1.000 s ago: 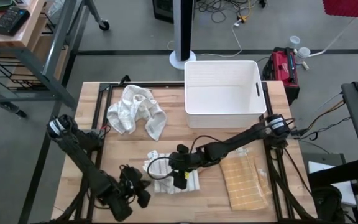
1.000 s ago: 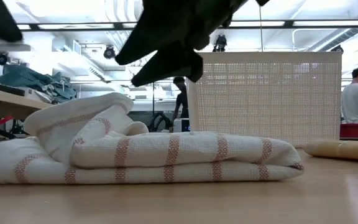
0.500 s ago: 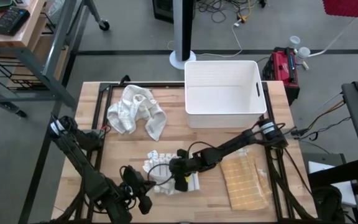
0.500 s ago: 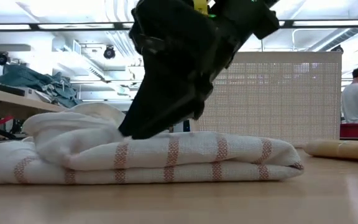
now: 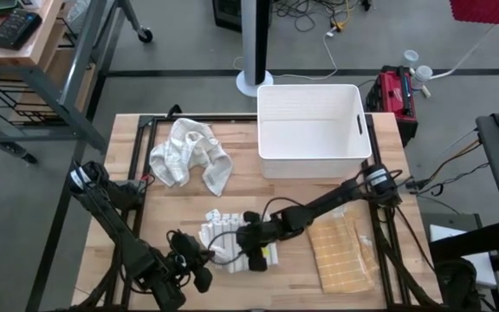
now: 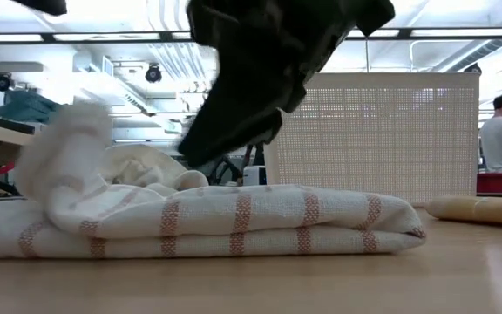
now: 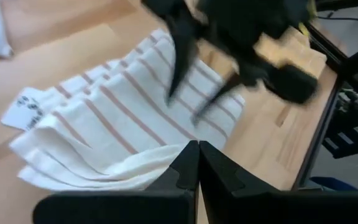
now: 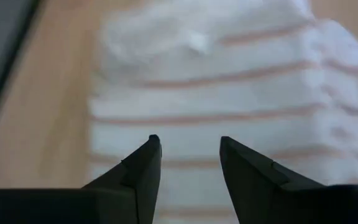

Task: Fold towel
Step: Fold the white striped towel

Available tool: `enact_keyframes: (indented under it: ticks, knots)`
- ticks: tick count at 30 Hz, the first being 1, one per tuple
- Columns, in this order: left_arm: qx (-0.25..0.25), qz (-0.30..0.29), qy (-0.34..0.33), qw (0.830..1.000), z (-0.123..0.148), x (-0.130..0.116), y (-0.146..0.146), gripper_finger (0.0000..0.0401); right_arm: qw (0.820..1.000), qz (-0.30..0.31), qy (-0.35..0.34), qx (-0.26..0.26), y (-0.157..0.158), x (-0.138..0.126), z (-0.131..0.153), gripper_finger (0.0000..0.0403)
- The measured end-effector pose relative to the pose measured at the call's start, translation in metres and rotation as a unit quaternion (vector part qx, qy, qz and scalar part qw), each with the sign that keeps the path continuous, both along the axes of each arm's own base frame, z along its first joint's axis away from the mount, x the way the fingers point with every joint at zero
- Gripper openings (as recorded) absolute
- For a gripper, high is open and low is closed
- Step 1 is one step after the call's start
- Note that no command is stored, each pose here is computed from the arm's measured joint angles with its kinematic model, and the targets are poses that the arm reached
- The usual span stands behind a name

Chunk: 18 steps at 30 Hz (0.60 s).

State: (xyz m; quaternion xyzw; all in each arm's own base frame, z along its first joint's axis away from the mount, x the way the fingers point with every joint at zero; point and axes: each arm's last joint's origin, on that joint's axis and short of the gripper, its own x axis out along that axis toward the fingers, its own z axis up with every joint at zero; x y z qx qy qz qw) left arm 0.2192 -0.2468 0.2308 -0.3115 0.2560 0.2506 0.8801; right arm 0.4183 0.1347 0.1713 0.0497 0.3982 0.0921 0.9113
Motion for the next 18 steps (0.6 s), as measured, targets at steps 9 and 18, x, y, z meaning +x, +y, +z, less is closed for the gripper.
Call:
enact_keyframes:
  ticks: [9,18]
  knots:
    - [-0.009,-0.012,-0.006,1.0,-0.017,-0.002,0.0,0.0,0.989,0.084,0.09,-0.079,0.002,-0.038,0.015,0.0167]
    - [-0.014,-0.007,-0.011,1.0,-0.028,0.003,0.002,0.0,0.979,0.09,0.122,-0.14,-0.005,-0.063,0.026,0.0168]
